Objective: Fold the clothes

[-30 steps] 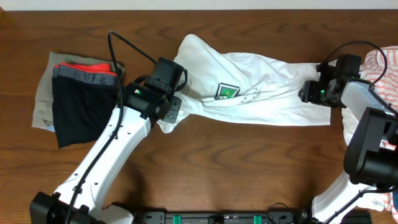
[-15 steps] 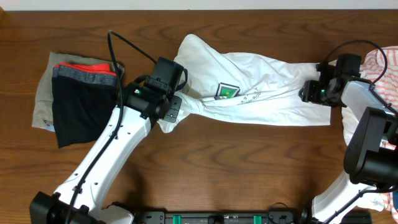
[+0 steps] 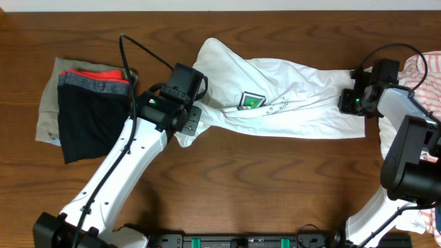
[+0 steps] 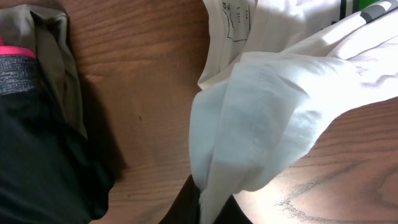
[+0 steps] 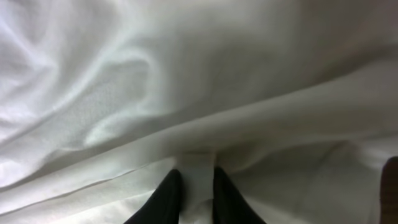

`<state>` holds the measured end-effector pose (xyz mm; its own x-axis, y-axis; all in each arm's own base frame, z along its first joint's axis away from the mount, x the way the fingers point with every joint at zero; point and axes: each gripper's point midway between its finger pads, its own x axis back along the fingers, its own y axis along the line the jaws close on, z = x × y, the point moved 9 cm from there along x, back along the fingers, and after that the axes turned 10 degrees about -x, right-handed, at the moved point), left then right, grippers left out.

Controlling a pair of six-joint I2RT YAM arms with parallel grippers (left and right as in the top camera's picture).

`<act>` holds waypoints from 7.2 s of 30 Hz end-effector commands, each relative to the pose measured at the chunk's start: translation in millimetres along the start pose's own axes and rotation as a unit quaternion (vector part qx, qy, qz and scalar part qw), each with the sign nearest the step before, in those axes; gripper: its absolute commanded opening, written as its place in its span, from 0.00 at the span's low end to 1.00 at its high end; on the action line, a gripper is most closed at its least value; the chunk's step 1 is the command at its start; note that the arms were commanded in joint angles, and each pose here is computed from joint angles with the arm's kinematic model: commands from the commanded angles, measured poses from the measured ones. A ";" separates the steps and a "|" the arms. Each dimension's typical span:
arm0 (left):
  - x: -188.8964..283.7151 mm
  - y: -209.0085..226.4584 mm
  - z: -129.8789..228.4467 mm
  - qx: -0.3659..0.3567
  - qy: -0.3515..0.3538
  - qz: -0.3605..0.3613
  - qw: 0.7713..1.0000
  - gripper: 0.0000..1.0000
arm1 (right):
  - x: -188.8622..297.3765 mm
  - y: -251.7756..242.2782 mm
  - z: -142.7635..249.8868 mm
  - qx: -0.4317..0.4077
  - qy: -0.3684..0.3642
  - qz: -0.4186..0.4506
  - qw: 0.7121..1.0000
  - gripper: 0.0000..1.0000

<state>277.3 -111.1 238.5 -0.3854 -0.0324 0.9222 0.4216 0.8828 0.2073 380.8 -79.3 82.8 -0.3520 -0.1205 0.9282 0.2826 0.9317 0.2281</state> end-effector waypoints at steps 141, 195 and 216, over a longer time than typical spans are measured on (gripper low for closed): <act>-50.1 37.2 -19.9 0.079 0.043 0.029 0.996 0.06 | 112.9 18.5 -10.7 -0.052 0.072 0.181 0.980 0.02; -84.9 9.0 41.9 0.112 0.207 0.093 0.967 0.54 | 11.3 3.5 60.3 -0.019 0.077 0.121 0.989 0.13; -83.6 -3.9 34.4 0.129 0.186 0.178 0.958 0.64 | 19.7 -41.9 54.8 -0.090 0.058 0.170 0.980 0.14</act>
<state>279.1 -94.4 147.9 0.0968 0.1557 0.9831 0.2372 0.9556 -0.1747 322.9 -99.6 85.4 -0.1575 0.1268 0.9793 0.5016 0.8645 -0.0313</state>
